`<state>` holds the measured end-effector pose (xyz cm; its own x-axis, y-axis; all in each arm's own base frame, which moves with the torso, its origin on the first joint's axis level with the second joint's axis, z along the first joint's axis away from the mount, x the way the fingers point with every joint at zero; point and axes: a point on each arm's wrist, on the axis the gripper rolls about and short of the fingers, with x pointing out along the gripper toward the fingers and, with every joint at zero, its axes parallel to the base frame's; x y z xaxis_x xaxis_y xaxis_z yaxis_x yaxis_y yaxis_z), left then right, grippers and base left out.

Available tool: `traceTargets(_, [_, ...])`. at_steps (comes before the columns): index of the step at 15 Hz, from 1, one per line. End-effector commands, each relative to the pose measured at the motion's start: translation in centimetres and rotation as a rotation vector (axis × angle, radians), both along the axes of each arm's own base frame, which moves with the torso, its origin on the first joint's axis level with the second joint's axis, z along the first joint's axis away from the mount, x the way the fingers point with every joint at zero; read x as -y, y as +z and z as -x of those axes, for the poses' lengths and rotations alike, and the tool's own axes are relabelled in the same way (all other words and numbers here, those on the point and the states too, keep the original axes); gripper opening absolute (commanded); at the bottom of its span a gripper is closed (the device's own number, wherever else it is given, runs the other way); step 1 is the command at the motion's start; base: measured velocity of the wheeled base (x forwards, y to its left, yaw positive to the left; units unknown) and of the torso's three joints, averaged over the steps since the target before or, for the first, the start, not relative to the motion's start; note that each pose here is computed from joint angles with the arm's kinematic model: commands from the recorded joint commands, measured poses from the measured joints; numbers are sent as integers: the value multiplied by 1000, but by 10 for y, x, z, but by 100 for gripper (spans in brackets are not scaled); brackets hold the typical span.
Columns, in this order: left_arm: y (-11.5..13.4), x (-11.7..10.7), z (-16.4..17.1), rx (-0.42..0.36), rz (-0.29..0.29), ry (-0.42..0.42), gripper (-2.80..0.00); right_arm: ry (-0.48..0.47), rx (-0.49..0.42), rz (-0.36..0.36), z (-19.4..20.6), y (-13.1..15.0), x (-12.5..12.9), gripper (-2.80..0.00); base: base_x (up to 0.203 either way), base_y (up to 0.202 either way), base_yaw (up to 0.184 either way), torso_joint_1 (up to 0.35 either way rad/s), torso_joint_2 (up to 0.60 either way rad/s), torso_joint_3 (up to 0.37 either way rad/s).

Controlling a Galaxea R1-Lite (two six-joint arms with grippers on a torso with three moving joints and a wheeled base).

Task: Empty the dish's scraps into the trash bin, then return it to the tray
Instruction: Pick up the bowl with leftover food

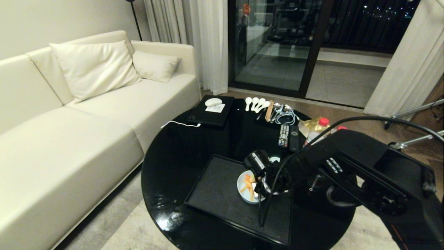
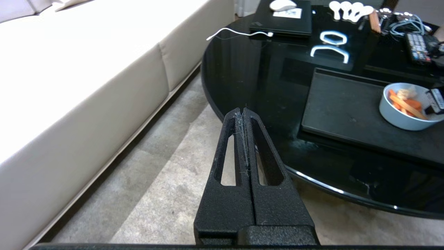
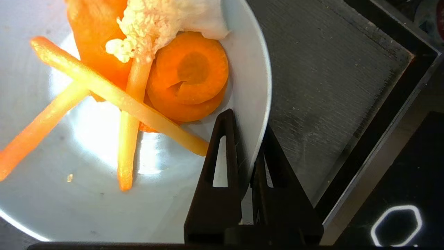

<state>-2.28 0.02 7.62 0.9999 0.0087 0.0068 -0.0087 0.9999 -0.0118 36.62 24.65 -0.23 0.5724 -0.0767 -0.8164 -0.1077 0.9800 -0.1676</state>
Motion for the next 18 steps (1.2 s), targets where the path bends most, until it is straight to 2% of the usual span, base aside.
traceTargets(1, [0,0,0,1,1,0,-280,1,8,-5,1,4,-1,-280,0,0,0,0,0,0])
traceTargets(5, [0,0,0,1,1,0,-280,-3,20,-23,6,19,0,-280,0,0,0,0,0,0])
traceTargets(8, [0,0,0,1,1,0,-280,-51,48,-74,9,36,5,-280,0,0,0,0,0,0])
traceTargets(14, [0,0,0,1,1,0,-280,-155,50,-129,24,63,30,-280,0,0,0,0,0,0])
traceTargets(18, [0,0,0,1,1,0,-280,-255,33,-153,27,80,56,-280,0,0,0,0,0,0])
